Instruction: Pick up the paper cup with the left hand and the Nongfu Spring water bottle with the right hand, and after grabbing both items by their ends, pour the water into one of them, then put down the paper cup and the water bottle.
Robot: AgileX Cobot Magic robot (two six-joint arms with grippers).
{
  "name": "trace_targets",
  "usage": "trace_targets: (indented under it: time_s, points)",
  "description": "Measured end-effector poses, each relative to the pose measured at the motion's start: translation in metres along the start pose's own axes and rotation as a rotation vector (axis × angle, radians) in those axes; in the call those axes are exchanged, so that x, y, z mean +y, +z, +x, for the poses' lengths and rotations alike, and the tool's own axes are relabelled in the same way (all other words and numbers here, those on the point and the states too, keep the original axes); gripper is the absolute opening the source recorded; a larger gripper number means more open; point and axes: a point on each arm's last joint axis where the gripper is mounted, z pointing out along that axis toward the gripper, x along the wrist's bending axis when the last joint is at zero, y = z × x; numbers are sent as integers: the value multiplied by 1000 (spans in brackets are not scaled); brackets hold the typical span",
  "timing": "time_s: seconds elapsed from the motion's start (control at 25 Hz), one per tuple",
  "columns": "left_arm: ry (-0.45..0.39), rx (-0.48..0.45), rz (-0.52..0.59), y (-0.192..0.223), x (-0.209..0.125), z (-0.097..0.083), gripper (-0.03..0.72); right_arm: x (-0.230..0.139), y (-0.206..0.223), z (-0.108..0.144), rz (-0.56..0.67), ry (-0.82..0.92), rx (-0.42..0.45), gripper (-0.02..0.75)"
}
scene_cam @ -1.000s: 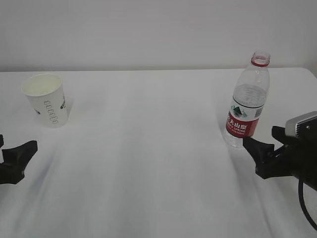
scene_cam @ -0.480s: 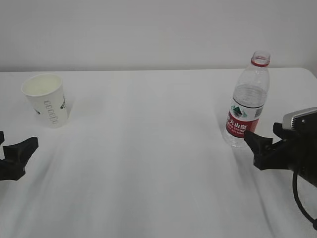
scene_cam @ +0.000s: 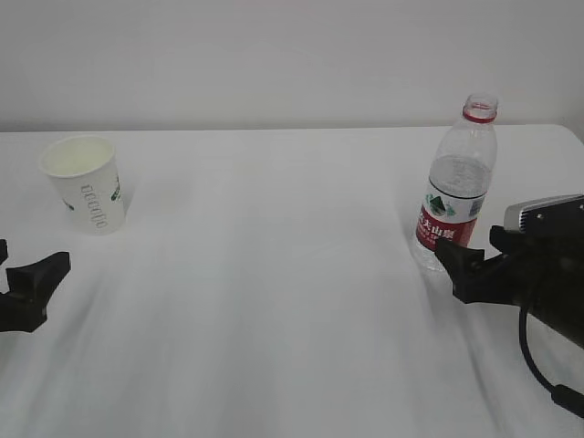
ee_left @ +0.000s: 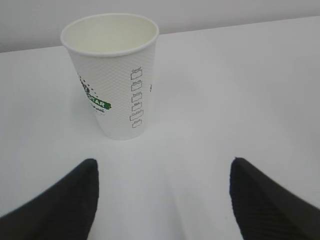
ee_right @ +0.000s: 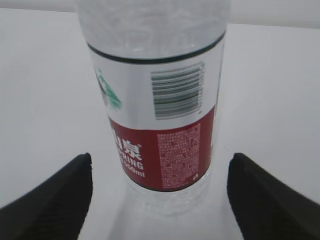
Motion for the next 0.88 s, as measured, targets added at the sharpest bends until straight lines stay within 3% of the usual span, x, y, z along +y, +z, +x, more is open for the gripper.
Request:
trace_targets:
  time_s: [0.88]
  points:
    - [15,0,0,0,0,0,587,6,25,-4,-45,14,6,671]
